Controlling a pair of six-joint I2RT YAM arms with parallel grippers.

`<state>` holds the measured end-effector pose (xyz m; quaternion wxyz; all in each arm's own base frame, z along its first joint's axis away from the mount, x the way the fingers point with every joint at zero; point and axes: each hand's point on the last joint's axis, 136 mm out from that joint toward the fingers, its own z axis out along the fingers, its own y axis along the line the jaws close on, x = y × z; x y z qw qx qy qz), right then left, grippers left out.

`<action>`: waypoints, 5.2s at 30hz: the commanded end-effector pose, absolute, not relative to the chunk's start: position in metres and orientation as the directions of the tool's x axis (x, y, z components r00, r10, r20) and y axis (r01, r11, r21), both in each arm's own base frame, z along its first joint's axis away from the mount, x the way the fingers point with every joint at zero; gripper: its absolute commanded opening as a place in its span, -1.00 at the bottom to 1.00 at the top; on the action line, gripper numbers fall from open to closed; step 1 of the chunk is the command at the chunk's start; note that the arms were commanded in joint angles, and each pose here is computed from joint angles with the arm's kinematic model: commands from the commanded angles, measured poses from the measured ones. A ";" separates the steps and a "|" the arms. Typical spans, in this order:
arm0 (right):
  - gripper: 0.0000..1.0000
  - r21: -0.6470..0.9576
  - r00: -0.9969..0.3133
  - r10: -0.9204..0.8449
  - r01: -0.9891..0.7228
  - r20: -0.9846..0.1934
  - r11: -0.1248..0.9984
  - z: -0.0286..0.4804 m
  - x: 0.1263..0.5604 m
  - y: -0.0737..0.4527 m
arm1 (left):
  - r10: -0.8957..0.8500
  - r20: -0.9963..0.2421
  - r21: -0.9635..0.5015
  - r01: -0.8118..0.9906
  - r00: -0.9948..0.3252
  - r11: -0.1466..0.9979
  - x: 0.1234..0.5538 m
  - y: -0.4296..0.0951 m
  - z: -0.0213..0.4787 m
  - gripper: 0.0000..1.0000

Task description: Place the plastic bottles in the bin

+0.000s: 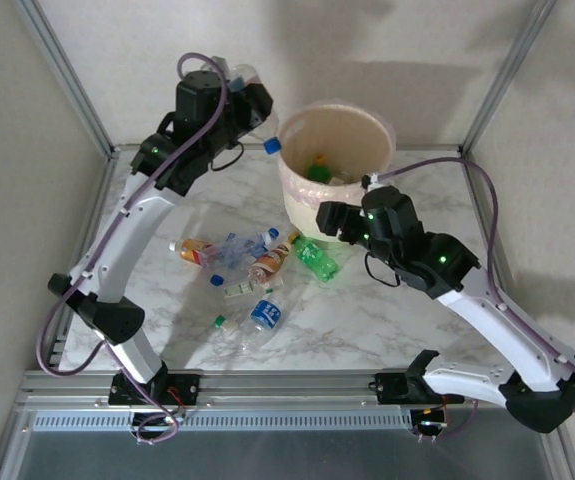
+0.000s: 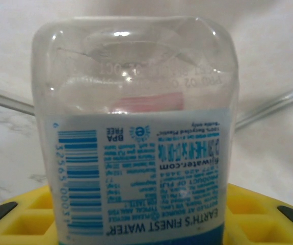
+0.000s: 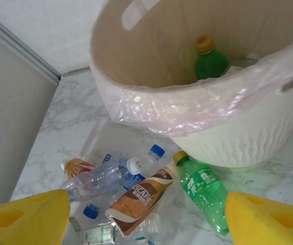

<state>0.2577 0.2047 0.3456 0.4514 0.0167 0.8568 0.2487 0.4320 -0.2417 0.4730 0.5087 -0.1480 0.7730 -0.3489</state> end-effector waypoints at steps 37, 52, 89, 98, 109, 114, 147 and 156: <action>0.58 0.529 -0.574 0.379 -0.114 -0.726 0.841 0.345 0.228 0.164 | -0.448 -0.663 -0.642 0.148 -0.600 0.753 0.472 -0.350 0.382 0.35; 0.58 0.512 -0.577 0.337 -0.169 -0.744 0.842 0.354 0.231 0.176 | -0.471 -0.752 -0.592 0.157 -0.462 0.791 0.449 -0.304 0.446 0.50; 0.79 0.121 -0.734 -0.187 -0.346 -0.653 0.930 0.215 0.235 0.350 | -0.556 -0.592 -0.478 -0.301 -0.584 0.825 0.371 -0.078 0.237 0.52; 0.80 -0.021 -0.801 -0.221 -0.252 -0.557 0.967 0.160 0.252 0.373 | -0.566 -0.580 -0.486 -0.309 -0.586 0.818 0.371 -0.068 0.231 0.50; 0.83 -0.120 -0.848 -0.211 -0.174 -0.486 0.977 0.126 0.264 0.382 | -0.560 -0.561 -0.496 -0.294 -0.610 0.817 0.371 -0.067 0.221 0.47; 0.80 -0.138 -0.860 -0.209 -0.162 -0.466 0.977 0.114 0.265 0.377 | -0.555 -0.558 -0.491 -0.293 -0.617 0.820 0.373 -0.067 0.217 0.45; 0.49 -0.115 -0.893 -0.146 -0.106 -0.426 0.988 0.078 0.267 0.341 | -0.546 -0.532 -0.480 -0.300 -0.648 0.824 0.373 -0.070 0.198 0.40; 0.22 -0.115 -0.889 -0.146 -0.107 -0.433 0.988 0.085 0.268 0.338 | -0.543 -0.533 -0.479 -0.298 -0.649 0.826 0.376 -0.071 0.198 0.38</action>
